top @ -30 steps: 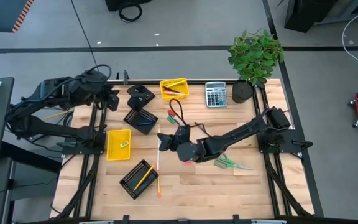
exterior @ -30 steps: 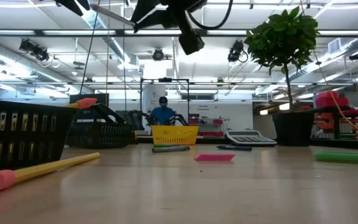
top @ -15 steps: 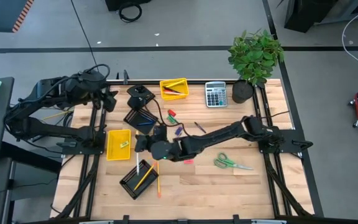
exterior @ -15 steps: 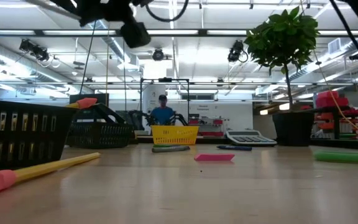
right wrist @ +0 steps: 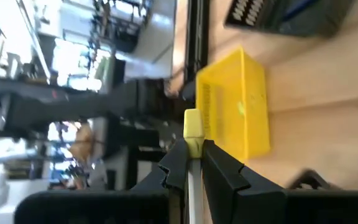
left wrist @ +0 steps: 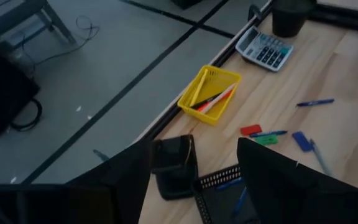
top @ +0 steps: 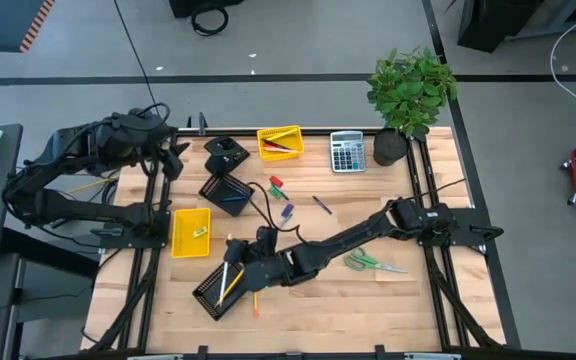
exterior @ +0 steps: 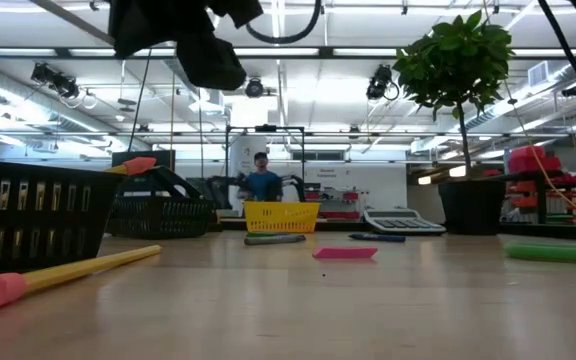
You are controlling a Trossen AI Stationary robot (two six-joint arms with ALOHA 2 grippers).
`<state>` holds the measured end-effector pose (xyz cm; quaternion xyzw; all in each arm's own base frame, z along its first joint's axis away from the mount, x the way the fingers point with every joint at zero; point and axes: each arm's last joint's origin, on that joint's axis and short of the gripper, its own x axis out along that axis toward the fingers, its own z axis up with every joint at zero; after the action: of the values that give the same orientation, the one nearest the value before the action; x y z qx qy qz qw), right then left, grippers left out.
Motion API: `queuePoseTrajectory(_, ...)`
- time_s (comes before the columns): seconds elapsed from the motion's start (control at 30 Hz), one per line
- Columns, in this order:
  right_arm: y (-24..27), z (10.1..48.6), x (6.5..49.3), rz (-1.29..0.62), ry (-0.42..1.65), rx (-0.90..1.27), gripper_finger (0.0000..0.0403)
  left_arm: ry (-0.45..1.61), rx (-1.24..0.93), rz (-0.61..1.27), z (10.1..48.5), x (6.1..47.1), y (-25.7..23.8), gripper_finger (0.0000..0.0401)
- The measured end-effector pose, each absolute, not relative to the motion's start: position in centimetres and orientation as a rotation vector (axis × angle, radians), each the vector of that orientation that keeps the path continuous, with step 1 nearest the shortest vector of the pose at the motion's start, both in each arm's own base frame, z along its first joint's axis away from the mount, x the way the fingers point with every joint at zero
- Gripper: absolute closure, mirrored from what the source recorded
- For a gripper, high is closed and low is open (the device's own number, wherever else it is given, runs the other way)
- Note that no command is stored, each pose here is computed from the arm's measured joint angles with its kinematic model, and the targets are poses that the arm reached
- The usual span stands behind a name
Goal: Sort crayons/erasers/pens/pencils in bins
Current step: Put the white pencil into the bottom black basket
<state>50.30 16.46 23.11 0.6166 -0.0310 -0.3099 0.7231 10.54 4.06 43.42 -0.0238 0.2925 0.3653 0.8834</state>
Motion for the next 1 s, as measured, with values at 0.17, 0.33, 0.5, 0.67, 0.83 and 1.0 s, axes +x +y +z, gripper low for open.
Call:
queuePoseTrajectory(0.17,17.1,22.0,49.4,-0.739,0.018,1.317,0.0359,0.579,-0.056,0.761,43.6,10.7,4.1,0.0166)
queuePoseTrajectory(0.33,15.8,20.9,49.1,-0.851,0.009,1.282,0.0359,0.581,-0.113,0.749,43.5,10.6,4.0,0.0170)
queuePoseTrajectory(0.5,14.4,19.5,50.4,-0.860,-0.025,1.303,0.0359,0.581,-0.165,0.738,43.3,10.6,3.9,0.0169)
queuePoseTrajectory(0.67,14.5,18.6,50.9,-0.843,-0.018,1.321,0.0359,0.587,-0.179,0.744,43.3,10.5,3.9,0.0175)
queuePoseTrajectory(0.83,14.5,17.1,51.0,-0.859,0.019,1.322,0.0359,0.576,-0.209,0.754,43.2,10.5,3.9,0.0182)
queuePoseTrajectory(1.0,14.5,17.1,51.0,-0.852,0.026,1.321,0.0359,0.582,-0.206,0.754,43.2,10.5,3.9,0.0183)
